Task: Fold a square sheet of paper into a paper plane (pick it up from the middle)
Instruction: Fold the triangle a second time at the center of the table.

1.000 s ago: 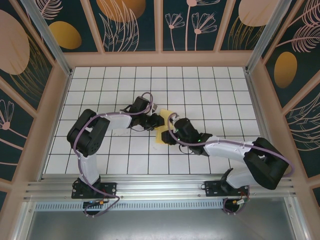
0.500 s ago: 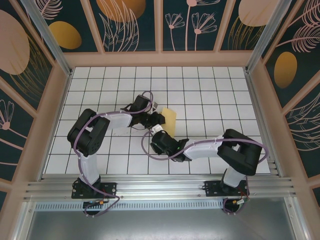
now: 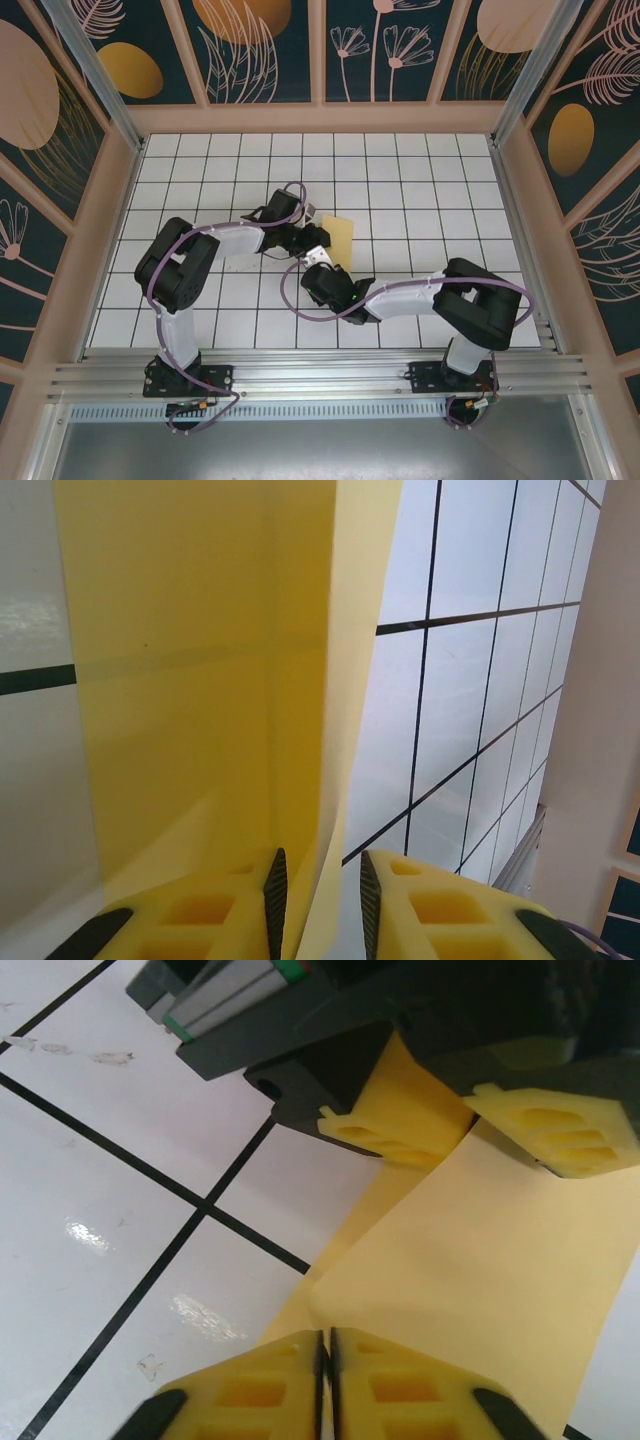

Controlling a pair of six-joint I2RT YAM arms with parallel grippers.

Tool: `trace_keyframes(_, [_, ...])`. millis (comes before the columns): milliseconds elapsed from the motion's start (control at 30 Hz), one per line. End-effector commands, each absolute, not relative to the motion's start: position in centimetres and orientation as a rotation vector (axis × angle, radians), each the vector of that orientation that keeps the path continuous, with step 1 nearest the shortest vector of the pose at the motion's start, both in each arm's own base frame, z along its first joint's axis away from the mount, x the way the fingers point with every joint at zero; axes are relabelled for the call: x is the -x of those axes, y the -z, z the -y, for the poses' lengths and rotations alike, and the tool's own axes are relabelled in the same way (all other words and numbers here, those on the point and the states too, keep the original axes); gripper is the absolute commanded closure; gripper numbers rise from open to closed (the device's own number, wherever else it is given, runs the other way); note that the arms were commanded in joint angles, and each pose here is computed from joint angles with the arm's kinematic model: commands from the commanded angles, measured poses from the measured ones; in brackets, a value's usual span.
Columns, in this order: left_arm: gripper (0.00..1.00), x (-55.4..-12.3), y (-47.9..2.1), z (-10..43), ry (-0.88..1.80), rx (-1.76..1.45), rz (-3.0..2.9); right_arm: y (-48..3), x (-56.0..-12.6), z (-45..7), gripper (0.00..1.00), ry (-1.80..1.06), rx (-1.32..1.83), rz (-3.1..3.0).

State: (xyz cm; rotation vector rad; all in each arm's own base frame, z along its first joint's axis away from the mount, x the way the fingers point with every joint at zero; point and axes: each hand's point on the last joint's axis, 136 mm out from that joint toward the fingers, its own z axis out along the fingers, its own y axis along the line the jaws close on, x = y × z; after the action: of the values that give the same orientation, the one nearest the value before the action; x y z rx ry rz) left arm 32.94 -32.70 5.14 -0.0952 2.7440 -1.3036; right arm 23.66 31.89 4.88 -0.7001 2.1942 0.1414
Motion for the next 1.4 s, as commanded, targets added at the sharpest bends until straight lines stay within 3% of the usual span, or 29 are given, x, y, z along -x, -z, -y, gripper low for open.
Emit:
trace_keyframes(0, [0.7,-33.2,-5.4,32.6,1.291,0.081,-2.752,-6.8,-24.2,-31.8,0.93,-0.132,0.658,-2.174])
trace_keyframes(100, [0.68,-33.5,-5.8,32.2,1.244,0.082,-2.743,-7.1,-24.2,-31.5,1.0,-0.165,0.633,-2.194])
trace_keyframes(200, [0.67,-34.0,-6.4,31.7,1.202,0.089,-2.722,-7.2,-24.2,-31.3,1.0,-0.23,0.6,-2.224])
trace_keyframes(467, [0.51,-35.5,-8.3,27.3,0.984,0.217,-2.643,-9.5,-23.7,-33.1,1.0,-0.617,0.546,-2.27])
trace_keyframes(700, [0.48,-34.6,-9.5,23.5,0.825,0.289,-2.582,-10.9,-23.3,-34.7,1.0,-0.779,0.527,-2.285])
trace_keyframes(1133, [0.39,-32.3,-10.4,29.4,1.445,0.221,-2.516,-11.1,-23.6,-33.4,1.0,-0.743,0.477,-2.282])
trace_keyframes(1367, [0.37,-32.4,-8.2,30.8,1.495,0.247,-2.58,-10.5,-23.8,-32.6,1.0,-0.693,0.467,-2.283])
